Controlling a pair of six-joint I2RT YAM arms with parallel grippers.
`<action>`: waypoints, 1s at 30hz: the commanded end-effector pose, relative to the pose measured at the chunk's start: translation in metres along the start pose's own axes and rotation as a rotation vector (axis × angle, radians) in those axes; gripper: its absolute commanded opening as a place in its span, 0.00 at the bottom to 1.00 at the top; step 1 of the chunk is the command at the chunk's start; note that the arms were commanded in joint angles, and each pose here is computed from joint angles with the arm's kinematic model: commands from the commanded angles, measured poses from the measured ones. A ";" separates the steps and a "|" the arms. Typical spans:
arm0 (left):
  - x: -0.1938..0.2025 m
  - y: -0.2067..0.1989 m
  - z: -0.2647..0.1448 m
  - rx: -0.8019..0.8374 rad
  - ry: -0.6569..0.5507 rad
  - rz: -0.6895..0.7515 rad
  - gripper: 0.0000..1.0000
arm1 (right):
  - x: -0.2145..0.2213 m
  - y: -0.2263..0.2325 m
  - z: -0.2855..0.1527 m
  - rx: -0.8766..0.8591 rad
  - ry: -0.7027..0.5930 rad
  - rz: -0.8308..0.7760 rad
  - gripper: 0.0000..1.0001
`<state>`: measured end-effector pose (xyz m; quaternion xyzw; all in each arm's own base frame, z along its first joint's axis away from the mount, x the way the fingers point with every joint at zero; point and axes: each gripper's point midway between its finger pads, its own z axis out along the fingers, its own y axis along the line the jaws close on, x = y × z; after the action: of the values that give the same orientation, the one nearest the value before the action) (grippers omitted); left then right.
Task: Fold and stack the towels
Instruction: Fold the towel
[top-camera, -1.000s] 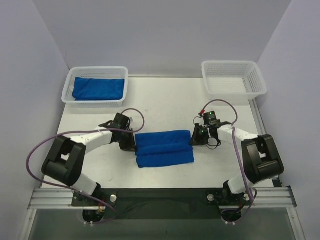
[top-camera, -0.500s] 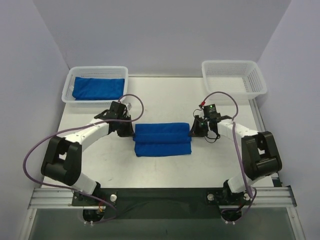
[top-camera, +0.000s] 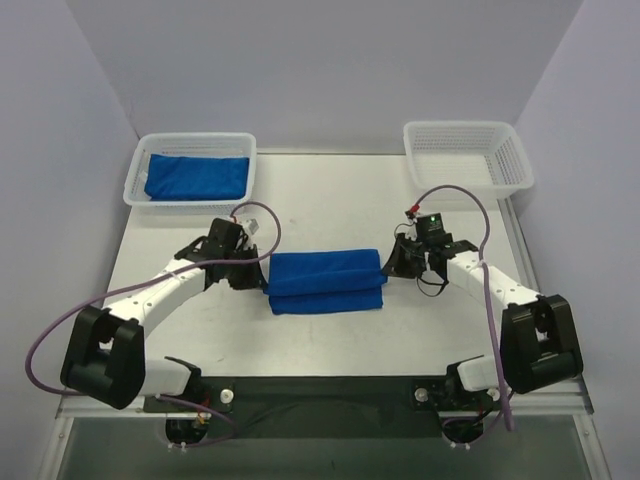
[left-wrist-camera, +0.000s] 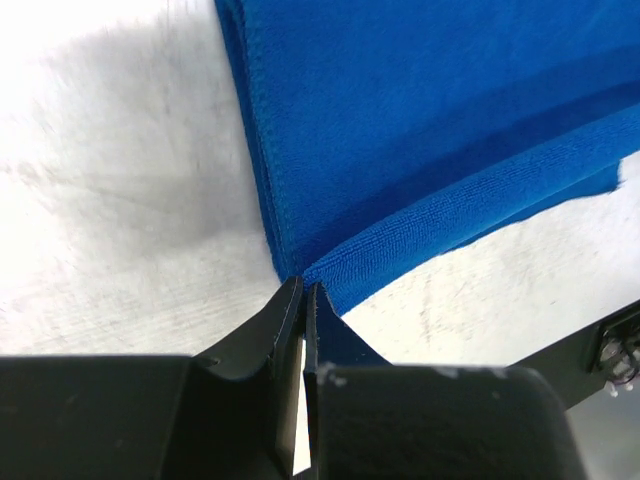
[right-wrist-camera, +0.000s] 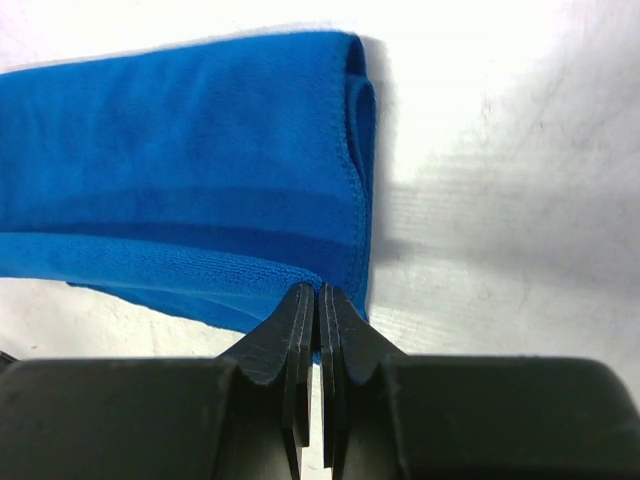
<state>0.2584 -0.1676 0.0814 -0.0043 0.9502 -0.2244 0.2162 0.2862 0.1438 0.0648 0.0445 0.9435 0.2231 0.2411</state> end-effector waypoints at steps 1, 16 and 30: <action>0.028 0.004 0.008 0.005 0.081 -0.025 0.00 | 0.020 -0.009 -0.004 0.034 0.046 0.040 0.00; 0.058 0.008 0.018 0.020 0.131 -0.078 0.27 | 0.047 -0.021 0.008 0.078 0.131 0.044 0.26; 0.054 -0.017 -0.036 0.102 0.000 -0.071 0.75 | 0.063 0.002 -0.046 0.066 0.058 -0.085 0.48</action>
<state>0.1873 -0.1718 0.0777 -0.0215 0.9414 -0.2770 0.1910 0.2197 0.1531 0.0711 0.0033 0.9536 0.2085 0.2172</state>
